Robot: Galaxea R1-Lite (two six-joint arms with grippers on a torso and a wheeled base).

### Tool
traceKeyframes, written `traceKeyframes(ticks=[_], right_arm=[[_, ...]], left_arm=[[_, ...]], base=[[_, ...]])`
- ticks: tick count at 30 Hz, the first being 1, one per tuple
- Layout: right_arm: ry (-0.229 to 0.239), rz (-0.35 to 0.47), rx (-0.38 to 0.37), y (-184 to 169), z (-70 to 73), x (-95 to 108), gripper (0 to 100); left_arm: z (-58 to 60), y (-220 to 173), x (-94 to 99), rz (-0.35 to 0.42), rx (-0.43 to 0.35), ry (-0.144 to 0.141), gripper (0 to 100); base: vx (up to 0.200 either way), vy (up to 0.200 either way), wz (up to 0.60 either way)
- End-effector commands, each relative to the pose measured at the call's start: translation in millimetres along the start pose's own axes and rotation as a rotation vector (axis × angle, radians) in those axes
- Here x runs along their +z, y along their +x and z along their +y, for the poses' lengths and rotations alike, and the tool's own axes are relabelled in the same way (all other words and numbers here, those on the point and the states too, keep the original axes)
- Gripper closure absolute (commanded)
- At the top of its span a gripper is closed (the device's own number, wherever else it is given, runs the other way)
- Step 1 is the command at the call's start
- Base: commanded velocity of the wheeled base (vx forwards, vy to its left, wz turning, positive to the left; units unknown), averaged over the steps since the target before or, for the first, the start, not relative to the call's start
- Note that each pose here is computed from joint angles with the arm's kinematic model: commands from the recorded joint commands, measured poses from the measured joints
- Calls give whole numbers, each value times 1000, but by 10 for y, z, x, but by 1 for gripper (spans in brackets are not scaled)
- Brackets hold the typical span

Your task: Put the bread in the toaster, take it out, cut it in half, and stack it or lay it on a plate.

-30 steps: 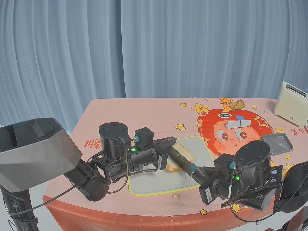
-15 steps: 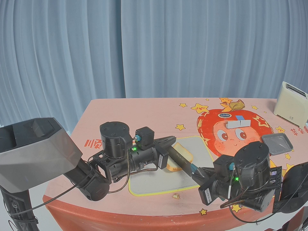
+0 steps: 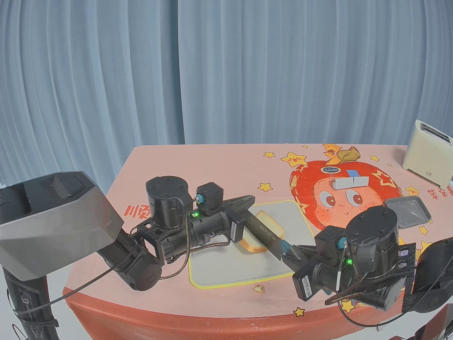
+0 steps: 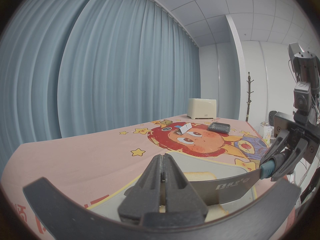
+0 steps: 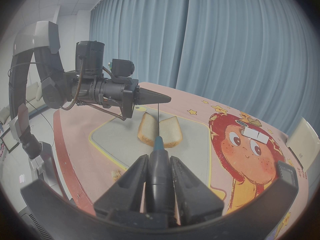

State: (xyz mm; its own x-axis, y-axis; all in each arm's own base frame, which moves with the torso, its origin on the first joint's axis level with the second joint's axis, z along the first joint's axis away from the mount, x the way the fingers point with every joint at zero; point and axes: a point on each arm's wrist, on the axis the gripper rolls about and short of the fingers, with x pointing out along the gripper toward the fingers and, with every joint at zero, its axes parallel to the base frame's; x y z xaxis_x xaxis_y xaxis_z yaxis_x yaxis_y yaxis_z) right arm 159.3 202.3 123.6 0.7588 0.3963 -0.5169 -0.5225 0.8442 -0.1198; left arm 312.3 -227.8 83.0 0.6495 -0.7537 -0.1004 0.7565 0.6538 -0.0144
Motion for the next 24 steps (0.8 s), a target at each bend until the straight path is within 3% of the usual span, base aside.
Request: traceKeyframes(ticks=[1, 24], right_arm=[[-4, 9, -1, 13, 5, -22, 100], [-13, 19, 4, 15, 23, -53, 100]], left_arm=[[8, 17, -63, 19, 1, -4, 100], [3, -3, 2, 1, 1, 0, 100]], base=[[0, 0, 0], [0, 0, 0]])
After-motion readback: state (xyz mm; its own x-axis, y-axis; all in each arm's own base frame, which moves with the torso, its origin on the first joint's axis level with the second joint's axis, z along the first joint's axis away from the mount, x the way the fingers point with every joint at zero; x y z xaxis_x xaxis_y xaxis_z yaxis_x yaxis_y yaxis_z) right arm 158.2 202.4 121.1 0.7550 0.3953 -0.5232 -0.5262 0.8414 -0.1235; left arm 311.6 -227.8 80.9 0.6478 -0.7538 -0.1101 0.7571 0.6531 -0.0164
